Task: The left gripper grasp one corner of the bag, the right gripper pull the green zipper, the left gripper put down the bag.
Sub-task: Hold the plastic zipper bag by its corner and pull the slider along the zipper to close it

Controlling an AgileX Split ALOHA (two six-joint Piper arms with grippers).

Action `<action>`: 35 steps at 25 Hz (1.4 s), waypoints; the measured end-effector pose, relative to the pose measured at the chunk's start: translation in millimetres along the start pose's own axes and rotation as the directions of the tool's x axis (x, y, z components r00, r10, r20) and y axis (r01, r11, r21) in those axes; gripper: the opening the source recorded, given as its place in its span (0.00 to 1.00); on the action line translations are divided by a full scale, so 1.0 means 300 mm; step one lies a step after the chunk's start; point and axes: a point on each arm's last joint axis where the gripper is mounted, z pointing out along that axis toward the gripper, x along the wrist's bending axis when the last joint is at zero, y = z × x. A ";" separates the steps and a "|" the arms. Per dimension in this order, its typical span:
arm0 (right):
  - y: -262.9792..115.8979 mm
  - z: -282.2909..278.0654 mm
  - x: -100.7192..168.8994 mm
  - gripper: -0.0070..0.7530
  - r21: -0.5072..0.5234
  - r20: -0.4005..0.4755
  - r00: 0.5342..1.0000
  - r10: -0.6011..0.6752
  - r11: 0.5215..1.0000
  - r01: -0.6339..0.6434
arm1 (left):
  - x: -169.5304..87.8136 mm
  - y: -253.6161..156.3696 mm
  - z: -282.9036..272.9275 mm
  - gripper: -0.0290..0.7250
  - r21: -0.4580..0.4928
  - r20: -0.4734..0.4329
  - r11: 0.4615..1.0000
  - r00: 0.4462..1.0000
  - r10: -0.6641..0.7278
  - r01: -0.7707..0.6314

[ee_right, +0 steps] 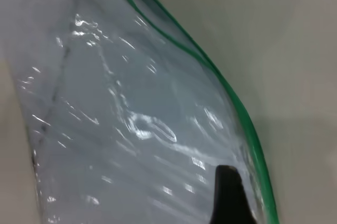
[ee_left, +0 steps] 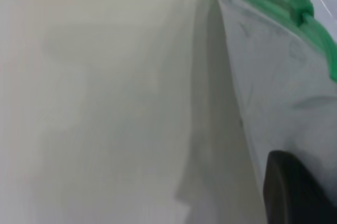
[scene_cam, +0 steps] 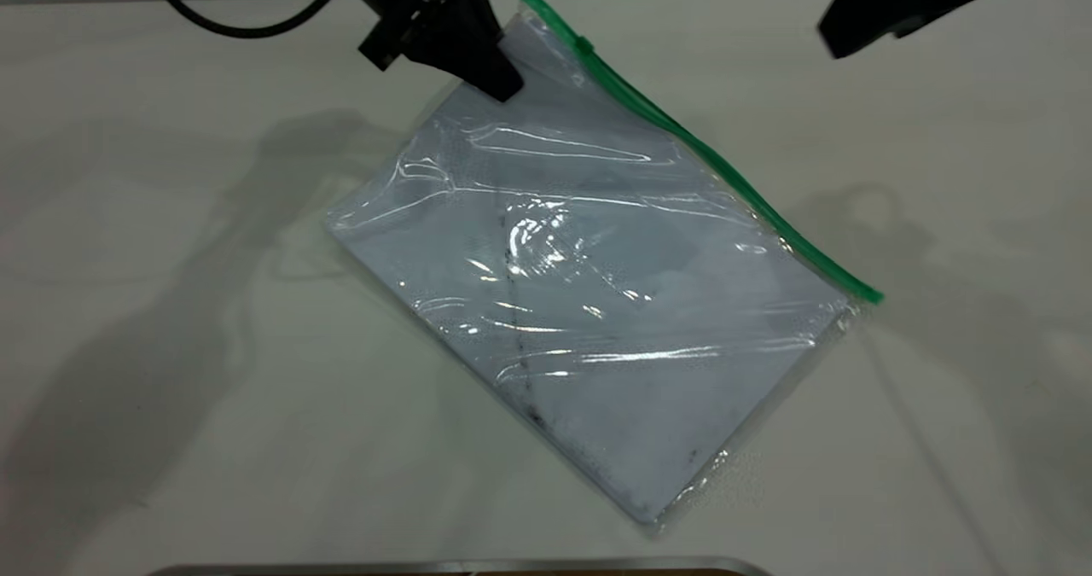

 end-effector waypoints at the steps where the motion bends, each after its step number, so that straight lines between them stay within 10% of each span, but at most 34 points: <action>1: 0.008 0.019 -0.002 0.71 -0.002 -0.018 1.000 -0.012 1.000 0.012 | -0.001 0.007 0.005 0.11 0.001 0.003 1.000 1.000 0.005 -0.005; 13: 0.089 0.214 0.007 0.71 -0.137 -0.296 0.935 -0.193 0.978 0.158 | -0.012 0.060 0.055 0.11 0.008 0.035 0.999 0.998 0.044 -0.045; 35: 0.073 0.275 0.015 0.64 -0.136 -0.387 0.900 -0.201 0.978 0.160 | -0.032 0.140 0.138 0.11 0.011 0.061 0.992 0.990 0.125 -0.126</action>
